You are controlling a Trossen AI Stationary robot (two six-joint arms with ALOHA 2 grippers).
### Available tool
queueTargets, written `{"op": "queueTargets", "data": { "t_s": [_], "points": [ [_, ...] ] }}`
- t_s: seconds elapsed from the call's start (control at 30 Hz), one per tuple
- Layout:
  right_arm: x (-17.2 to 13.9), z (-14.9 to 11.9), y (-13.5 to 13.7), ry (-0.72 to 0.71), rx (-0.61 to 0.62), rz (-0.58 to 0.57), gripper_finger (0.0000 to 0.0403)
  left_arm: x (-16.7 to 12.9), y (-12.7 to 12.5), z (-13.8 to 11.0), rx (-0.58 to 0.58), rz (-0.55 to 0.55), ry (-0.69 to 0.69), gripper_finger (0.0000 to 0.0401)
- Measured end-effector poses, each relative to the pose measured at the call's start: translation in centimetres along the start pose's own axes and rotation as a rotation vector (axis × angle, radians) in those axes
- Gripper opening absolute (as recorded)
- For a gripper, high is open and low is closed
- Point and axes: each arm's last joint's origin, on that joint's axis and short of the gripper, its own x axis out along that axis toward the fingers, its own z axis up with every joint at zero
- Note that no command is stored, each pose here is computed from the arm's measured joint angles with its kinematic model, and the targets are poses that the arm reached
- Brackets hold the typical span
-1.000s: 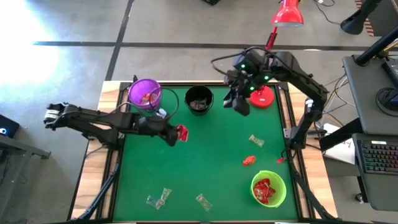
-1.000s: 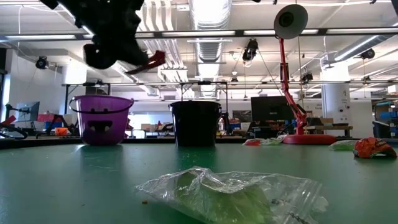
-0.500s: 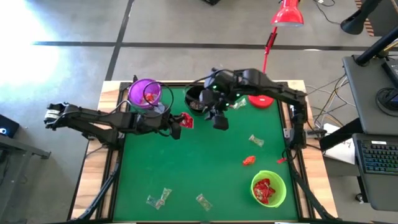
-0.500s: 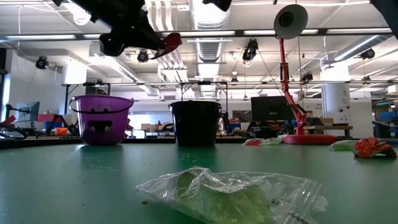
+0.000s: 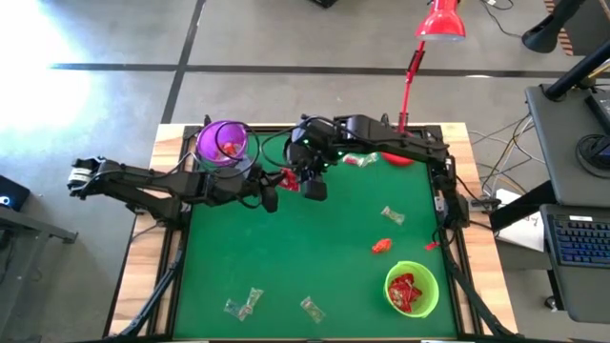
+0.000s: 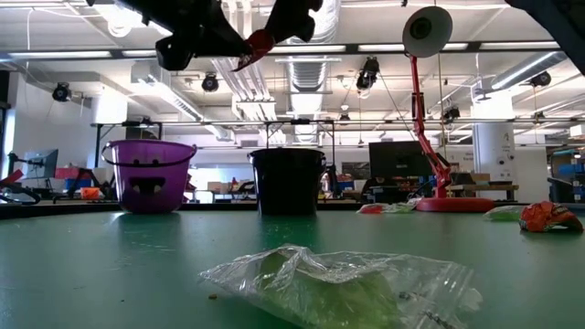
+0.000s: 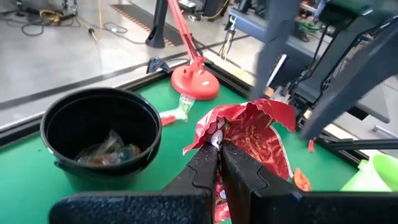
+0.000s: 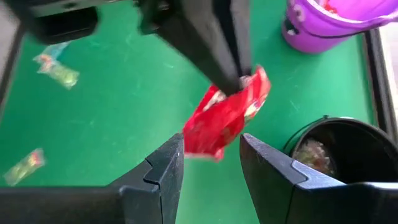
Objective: Sort candy
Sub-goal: Put the red candy into the green bucket
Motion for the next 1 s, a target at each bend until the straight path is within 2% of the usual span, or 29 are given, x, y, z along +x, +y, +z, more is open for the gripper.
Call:
{"op": "queueTargets", "data": {
  "t_s": [0.37,0.5,0.67,1.0],
  "points": [
    [0.5,0.6,-0.3,-0.049,0.025,-0.032,0.0141,0.0,-0.3,0.5,0.016,-0.026,-0.048,0.0000],
    [1.4,0.3,-0.6,-0.017,0.049,-0.030,0.0104,0.0,-0.3,0.7,0.023,-0.032,-0.061,0.0000],
    [1.4,0.2,-0.8,-0.008,0.067,-0.035,0.0021,0.0,-0.4,0.7,0.019,-0.036,-0.065,0.0000],
    [0.4,-0.7,-0.3,0.077,0.095,-0.016,0.0010,0.0,-0.4,0.8,0.021,-0.043,-0.069,0.0000]
  ]
}}
